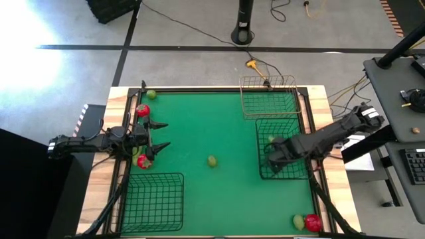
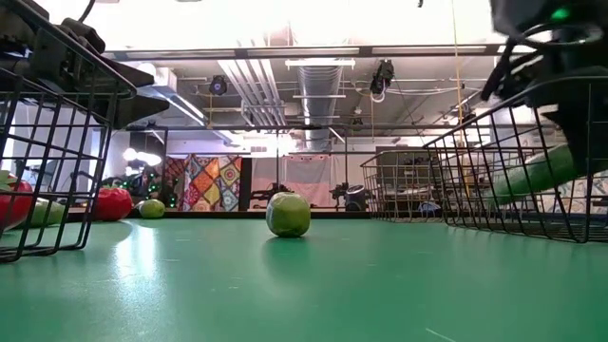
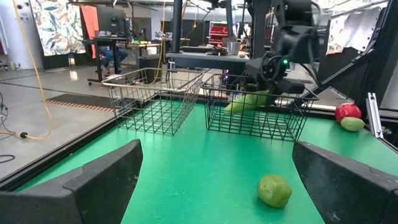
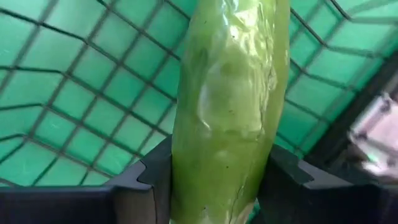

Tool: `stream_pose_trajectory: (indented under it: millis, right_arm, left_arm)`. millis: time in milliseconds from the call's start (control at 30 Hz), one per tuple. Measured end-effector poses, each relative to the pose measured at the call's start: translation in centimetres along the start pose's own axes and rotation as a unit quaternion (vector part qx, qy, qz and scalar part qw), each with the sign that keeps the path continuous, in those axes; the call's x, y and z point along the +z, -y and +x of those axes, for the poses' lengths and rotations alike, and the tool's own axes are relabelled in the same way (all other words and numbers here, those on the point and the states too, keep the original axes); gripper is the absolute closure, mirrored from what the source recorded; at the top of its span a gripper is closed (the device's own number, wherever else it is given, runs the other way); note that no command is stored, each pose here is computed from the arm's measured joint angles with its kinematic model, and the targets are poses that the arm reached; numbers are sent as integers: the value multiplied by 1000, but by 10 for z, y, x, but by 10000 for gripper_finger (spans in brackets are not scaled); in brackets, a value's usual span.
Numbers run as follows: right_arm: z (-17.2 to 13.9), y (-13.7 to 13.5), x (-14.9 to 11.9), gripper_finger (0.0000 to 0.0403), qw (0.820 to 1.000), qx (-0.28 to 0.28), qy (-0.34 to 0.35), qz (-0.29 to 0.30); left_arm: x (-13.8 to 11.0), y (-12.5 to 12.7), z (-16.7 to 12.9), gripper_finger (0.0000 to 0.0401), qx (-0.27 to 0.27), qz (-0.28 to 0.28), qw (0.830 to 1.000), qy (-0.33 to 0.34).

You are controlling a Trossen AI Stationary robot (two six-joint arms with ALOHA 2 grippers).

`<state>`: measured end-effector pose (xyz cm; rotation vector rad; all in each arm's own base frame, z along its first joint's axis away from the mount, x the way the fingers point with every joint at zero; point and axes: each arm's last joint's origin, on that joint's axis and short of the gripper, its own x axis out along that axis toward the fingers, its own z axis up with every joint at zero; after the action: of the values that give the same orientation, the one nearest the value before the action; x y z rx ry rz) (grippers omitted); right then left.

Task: Sort produce into baskets
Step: Put the right cucumber into the top black wire basket, then adjust the top wire black wire basket

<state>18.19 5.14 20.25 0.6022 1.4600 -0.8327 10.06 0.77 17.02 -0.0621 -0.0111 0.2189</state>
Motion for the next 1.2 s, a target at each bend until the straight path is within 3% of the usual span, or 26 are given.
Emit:
stream_pose_trajectory:
  millis: [233, 467, 800, 1067, 1200]
  right_arm:
    - [17, 5, 23, 237, 999, 4, -52, -7]
    - [28, 1, 26, 229, 994, -18, -73, -85]
    - [48, -10, 30, 146, 977, -54, -110, -176]
    - [7, -7, 30, 88, 977, -57, -105, -177]
    - [-27, -3, 28, 83, 982, -26, -36, -183]
  left_arm:
    - [0, 0, 0, 3, 0, 0, 1000, 0]
    - [0, 0, 0, 3, 0, 0, 1000, 0]
    - [0, 0, 0, 3, 0, 0, 1000, 0]
    - [0, 0, 0, 3, 0, 0, 1000, 0]
    - [0, 0, 0, 3, 0, 0, 1000, 0]
